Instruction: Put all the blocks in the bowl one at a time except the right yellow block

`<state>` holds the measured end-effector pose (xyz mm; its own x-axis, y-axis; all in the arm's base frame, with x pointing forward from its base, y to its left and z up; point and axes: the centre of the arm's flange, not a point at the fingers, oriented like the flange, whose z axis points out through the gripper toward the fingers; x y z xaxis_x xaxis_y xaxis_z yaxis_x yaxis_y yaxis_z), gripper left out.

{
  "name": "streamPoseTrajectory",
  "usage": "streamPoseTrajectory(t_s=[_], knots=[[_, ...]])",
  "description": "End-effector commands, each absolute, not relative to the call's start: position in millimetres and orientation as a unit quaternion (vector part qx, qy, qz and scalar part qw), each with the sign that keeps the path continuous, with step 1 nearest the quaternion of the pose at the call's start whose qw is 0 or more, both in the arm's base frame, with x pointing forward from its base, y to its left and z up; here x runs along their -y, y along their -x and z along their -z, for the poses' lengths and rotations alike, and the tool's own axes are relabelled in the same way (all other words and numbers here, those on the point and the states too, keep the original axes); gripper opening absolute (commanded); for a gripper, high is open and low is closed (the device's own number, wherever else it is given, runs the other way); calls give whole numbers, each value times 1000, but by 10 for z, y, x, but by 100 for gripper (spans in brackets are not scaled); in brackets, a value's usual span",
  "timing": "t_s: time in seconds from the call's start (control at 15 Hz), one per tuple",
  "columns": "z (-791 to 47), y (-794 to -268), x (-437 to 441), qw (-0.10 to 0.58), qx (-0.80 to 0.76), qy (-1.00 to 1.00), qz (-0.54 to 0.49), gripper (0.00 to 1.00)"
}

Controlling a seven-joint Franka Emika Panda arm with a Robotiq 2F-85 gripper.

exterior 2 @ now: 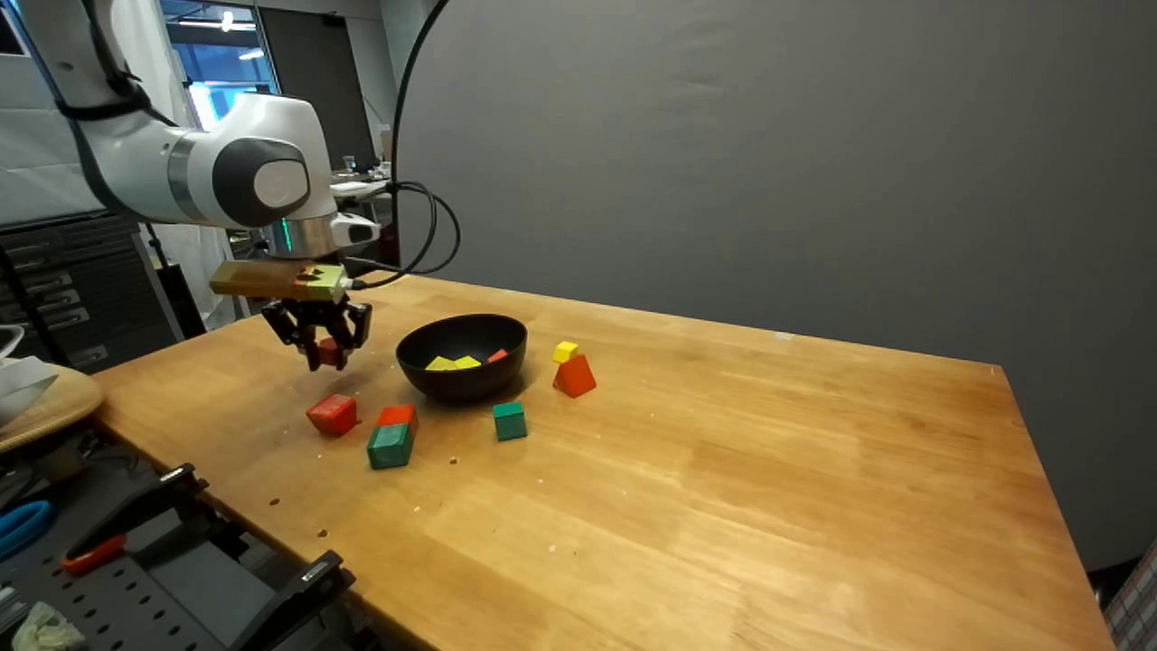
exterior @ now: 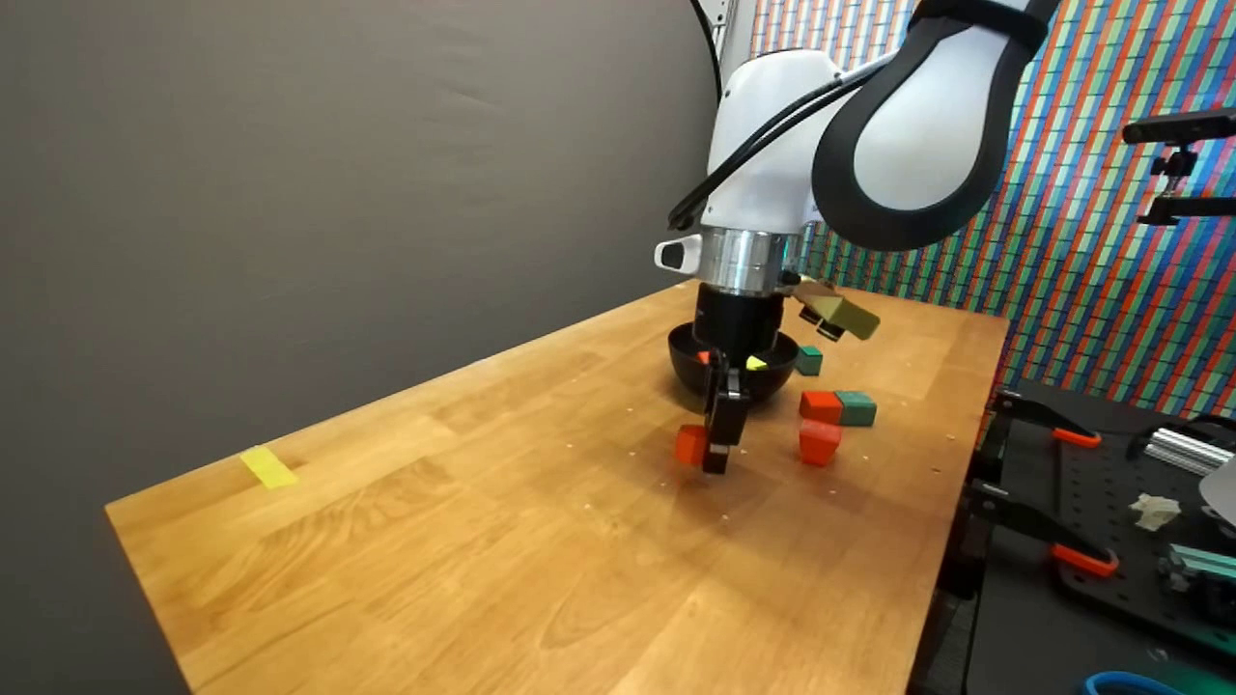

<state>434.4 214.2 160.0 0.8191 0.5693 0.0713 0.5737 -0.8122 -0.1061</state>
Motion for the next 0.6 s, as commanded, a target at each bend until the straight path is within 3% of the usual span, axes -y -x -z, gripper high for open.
streamPoseTrajectory(t_s=[0.0, 0.53], knots=[[-2234, -4182, -1900, 30, 295, 953, 62, 16], [-2470, -4594, -596, 2, 93, 990, 104, 16]])
